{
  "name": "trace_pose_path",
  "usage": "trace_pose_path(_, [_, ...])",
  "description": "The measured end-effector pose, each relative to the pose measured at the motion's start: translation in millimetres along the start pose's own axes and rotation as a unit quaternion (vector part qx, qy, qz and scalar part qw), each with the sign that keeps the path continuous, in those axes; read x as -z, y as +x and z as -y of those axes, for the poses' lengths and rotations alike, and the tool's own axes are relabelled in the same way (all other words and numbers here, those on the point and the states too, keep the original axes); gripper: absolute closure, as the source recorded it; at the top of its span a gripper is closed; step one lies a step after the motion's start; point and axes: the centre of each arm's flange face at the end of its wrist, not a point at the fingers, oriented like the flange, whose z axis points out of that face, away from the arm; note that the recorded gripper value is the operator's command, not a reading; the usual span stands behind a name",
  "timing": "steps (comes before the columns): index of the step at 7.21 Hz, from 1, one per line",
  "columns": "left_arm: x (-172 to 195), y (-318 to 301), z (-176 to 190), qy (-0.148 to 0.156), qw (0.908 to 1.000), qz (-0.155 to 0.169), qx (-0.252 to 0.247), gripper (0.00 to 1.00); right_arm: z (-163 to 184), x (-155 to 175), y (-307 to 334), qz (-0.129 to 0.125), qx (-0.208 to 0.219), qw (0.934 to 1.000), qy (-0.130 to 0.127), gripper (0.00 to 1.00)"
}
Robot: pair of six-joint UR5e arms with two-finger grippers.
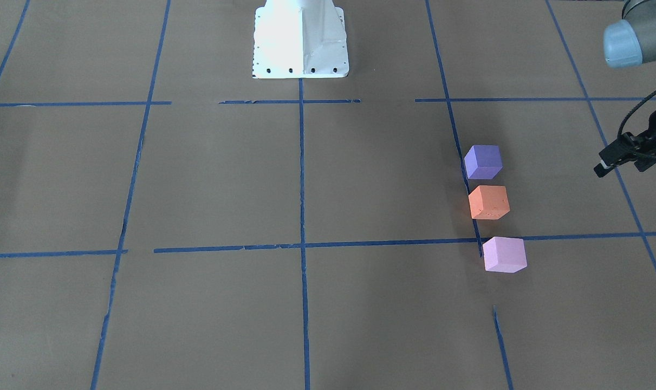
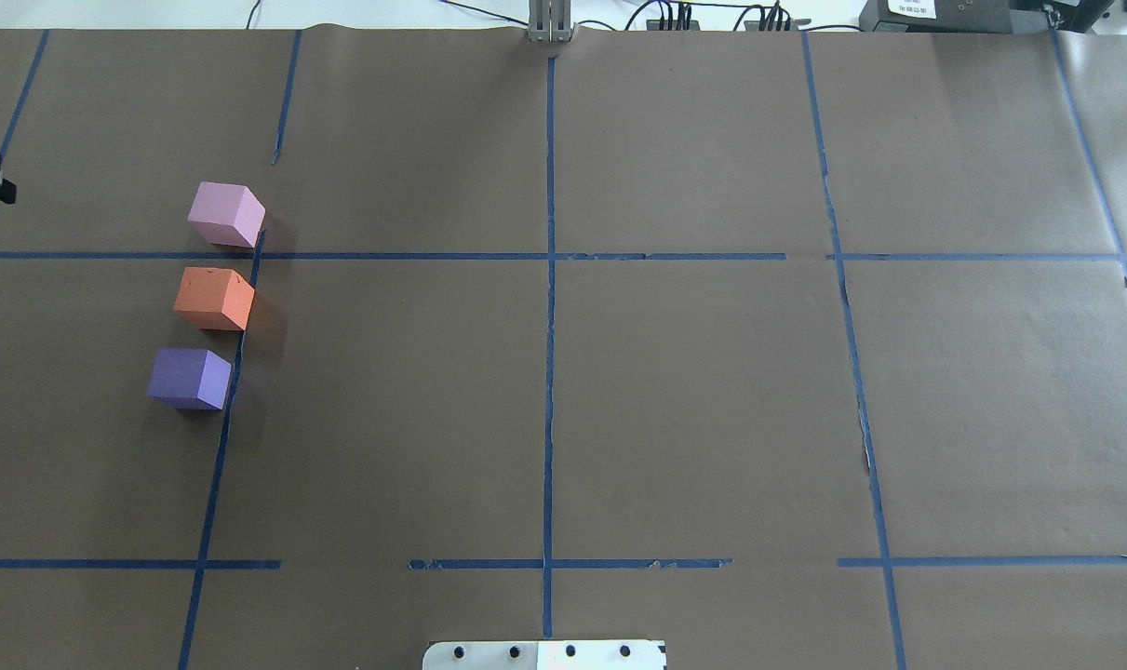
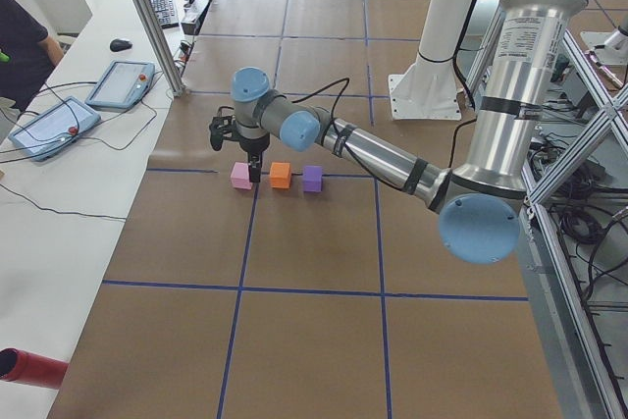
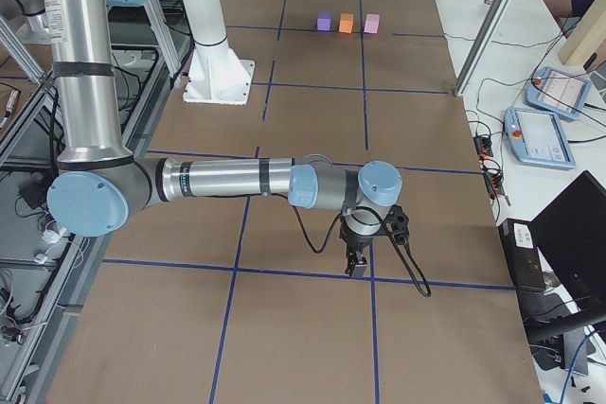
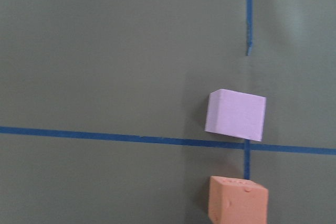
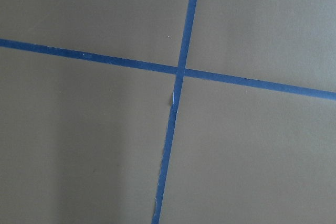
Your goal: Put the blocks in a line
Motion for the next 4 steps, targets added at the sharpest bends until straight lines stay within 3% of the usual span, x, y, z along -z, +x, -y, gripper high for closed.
trace_pose_path(4, [33.0,-130.9,-2.9,0.025,0.998,0.027,-0.051,0.0,0.0,0.0,0.0,0.0,0.0,1.0,0.0,0.0])
